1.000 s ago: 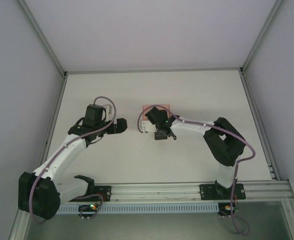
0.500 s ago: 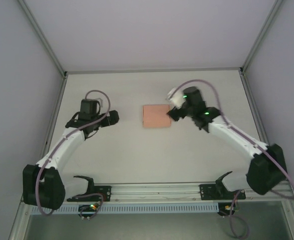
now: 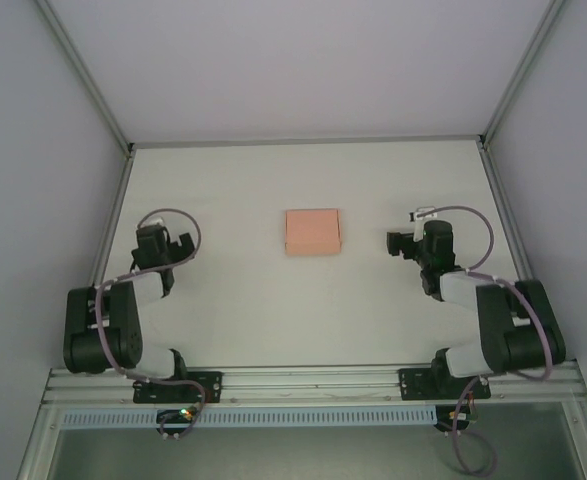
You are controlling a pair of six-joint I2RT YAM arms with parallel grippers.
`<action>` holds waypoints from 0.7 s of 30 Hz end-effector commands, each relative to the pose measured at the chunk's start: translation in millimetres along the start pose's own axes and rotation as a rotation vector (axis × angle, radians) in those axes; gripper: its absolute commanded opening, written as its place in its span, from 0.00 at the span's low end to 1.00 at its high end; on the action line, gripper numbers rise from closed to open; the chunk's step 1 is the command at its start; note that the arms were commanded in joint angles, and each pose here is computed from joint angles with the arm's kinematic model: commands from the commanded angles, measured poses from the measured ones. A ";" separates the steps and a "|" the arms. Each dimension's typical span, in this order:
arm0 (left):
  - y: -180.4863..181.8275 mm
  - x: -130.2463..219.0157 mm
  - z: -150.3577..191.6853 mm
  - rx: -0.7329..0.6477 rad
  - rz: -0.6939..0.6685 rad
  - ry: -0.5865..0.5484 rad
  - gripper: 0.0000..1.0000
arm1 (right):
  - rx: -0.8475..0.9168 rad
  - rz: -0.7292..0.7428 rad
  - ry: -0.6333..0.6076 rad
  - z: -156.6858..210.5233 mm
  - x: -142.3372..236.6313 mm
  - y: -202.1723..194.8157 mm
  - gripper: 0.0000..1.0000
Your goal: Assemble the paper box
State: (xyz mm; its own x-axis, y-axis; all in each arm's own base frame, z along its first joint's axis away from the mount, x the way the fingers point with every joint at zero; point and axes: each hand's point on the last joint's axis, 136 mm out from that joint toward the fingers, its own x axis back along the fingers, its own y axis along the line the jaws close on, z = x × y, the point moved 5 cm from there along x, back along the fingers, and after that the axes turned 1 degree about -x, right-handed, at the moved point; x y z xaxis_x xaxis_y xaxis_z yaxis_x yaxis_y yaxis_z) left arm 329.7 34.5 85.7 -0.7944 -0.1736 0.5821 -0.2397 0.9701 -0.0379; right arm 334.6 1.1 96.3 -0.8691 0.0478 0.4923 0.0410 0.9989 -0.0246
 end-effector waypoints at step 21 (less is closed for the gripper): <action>-18.5 3.2 -28.9 -0.114 0.036 -0.323 1.00 | -0.054 -0.068 -0.188 -28.3 -7.8 0.0 1.00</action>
State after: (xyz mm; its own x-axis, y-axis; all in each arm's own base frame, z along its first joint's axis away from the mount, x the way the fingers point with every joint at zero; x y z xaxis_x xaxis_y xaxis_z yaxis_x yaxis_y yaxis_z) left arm 345.7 19.2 106.2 -0.9330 -0.1553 0.3245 -0.1532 0.9877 0.0323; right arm 349.9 0.3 106.4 -0.9316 -0.0066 0.3635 0.0115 0.9988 0.0476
